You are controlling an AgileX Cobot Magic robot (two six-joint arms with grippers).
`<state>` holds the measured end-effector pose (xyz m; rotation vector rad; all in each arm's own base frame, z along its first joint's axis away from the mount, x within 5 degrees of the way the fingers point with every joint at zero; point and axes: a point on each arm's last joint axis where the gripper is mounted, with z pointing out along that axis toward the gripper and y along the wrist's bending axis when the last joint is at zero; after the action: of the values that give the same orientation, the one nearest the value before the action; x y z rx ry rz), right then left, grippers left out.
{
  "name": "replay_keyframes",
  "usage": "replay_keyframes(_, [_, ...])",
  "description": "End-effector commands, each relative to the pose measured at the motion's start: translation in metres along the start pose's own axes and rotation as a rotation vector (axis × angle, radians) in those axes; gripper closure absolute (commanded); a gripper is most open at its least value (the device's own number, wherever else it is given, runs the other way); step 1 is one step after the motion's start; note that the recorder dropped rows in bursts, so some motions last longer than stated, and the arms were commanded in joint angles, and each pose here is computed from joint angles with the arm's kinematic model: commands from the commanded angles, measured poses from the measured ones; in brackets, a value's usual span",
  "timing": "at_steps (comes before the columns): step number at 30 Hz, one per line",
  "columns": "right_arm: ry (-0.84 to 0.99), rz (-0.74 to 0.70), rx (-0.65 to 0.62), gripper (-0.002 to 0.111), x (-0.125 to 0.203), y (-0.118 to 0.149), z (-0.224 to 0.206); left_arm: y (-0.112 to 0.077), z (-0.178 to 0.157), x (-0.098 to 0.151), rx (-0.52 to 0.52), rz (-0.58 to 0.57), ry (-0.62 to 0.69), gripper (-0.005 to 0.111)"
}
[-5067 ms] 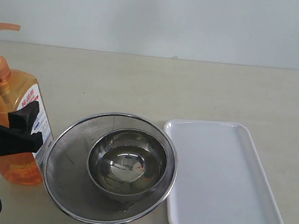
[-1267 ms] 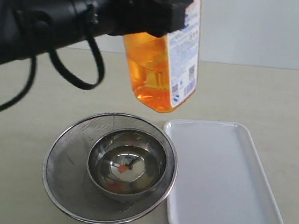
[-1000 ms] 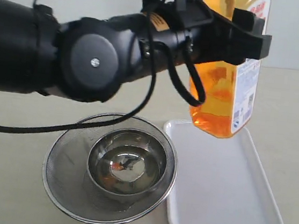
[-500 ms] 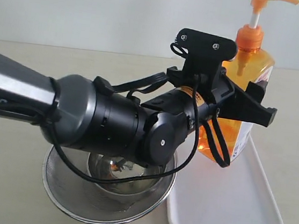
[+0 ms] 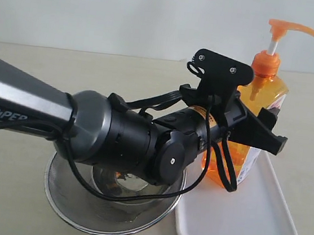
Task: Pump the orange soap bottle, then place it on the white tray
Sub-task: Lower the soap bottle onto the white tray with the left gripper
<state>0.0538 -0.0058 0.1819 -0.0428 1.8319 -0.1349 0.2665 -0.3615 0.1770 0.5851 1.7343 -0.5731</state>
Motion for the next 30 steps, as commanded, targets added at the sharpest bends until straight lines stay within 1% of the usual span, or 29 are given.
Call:
replay_keyframes(1, [-0.017,-0.005,0.006,0.108,-0.0014,-0.0004,-0.0006,-0.0023,-0.0004,-0.0154,-0.001,-0.006,-0.086,0.102])
replay_keyframes(7, [-0.017,-0.005,0.006,0.108,-0.0014,-0.0004,-0.0006,-0.0021,0.0027,-0.0069,-0.001,-0.024,-0.064,0.102])
replay_keyframes(9, [-0.017,-0.005,0.006,0.108,-0.0014,-0.0004,-0.0006,-0.0022,0.0027,-0.0067,0.0,-0.024,-0.06,0.099])
replay_keyframes(11, [-0.017,-0.005,0.006,0.108,-0.0014,-0.0004,-0.0006,-0.0022,0.0027,-0.0067,0.0,-0.024,-0.06,0.092])
replay_keyframes(12, [-0.017,-0.005,0.006,0.108,-0.0014,-0.0004,-0.0006,-0.0022,0.0027,-0.0067,0.0,-0.024,-0.06,0.085])
replay_keyframes(15, [-0.017,-0.005,0.006,0.108,-0.0014,-0.0004,-0.0006,-0.0022,0.0027,-0.0067,0.0,-0.039,-0.06,0.062])
replay_keyframes(18, [-0.017,-0.005,0.006,0.108,-0.0014,-0.0004,-0.0006,-0.0022,0.0027,-0.0067,0.001,-0.061,-0.06,0.043])
replay_keyframes(21, [-0.017,-0.005,0.006,0.108,-0.0014,-0.0004,-0.0006,-0.0025,0.0025,-0.0063,0.004,-0.061,-0.05,0.032])
replay_keyframes(24, [-0.017,-0.005,0.006,0.108,-0.0014,-0.0004,-0.0006,-0.0036,0.0012,-0.0073,0.014,-0.056,-0.027,0.028])
replay_keyframes(30, [-0.017,-0.005,0.006,0.108,-0.0014,-0.0004,-0.0006,-0.0044,-0.0011,-0.0114,0.022,-0.048,-0.018,0.028])
